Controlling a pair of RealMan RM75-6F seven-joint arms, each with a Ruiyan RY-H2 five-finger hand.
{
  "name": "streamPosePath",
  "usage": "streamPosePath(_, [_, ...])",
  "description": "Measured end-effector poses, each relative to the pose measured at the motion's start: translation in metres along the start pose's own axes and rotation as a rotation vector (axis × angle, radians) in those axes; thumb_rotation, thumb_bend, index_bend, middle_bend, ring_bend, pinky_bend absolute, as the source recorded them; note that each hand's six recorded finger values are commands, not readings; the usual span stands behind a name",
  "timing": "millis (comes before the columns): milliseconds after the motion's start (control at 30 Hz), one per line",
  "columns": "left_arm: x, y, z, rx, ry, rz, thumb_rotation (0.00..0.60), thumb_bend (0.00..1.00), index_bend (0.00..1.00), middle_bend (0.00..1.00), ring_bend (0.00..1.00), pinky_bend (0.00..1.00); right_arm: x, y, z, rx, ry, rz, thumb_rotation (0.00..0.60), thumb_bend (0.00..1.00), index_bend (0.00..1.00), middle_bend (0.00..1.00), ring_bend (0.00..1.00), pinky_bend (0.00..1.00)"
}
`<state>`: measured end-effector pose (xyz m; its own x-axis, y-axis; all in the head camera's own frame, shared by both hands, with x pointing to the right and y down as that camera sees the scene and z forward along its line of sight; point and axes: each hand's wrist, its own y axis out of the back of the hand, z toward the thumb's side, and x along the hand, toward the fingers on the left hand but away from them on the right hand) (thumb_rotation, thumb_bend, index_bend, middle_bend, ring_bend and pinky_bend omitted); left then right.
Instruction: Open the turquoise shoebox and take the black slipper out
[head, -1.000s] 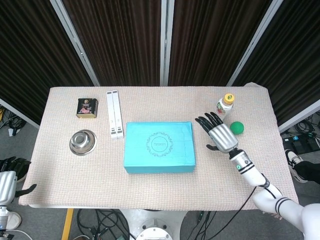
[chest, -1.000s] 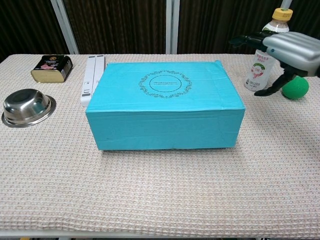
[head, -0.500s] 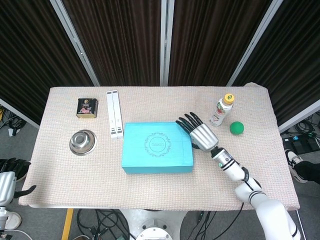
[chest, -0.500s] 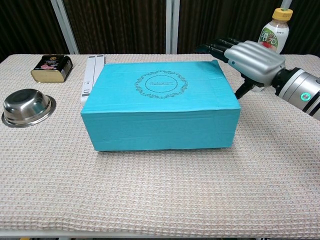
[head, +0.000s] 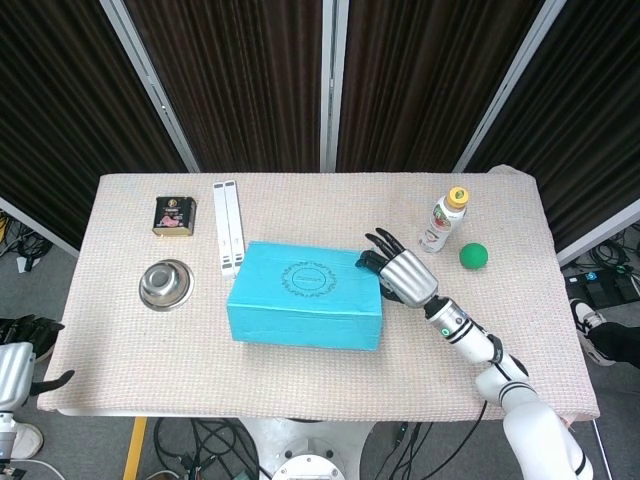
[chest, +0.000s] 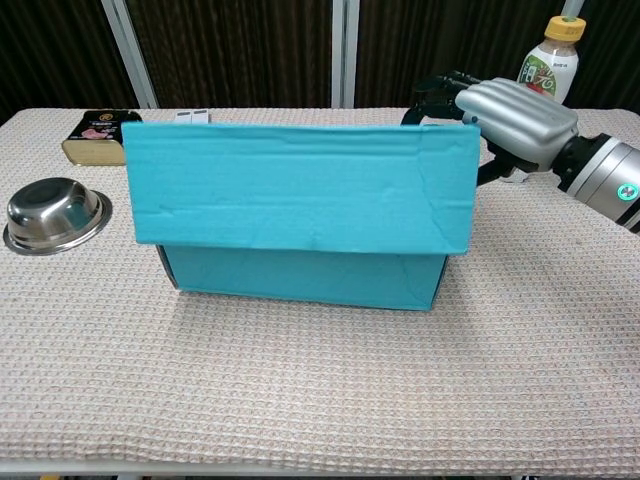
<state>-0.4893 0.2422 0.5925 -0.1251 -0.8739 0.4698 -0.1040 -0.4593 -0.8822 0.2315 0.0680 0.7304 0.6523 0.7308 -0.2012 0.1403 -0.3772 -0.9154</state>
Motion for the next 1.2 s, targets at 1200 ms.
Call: streamPosePath(1200, [-0.006, 0.005, -0.01, -0.009, 0.011, 0.009, 0.6, 0.02, 0.31, 0.24, 0.13, 0.14, -0.087, 0.036, -0.019, -1.393, -0.633, 0.018, 0.6, 0.39, 0.3, 0.32, 0.0, 0.0])
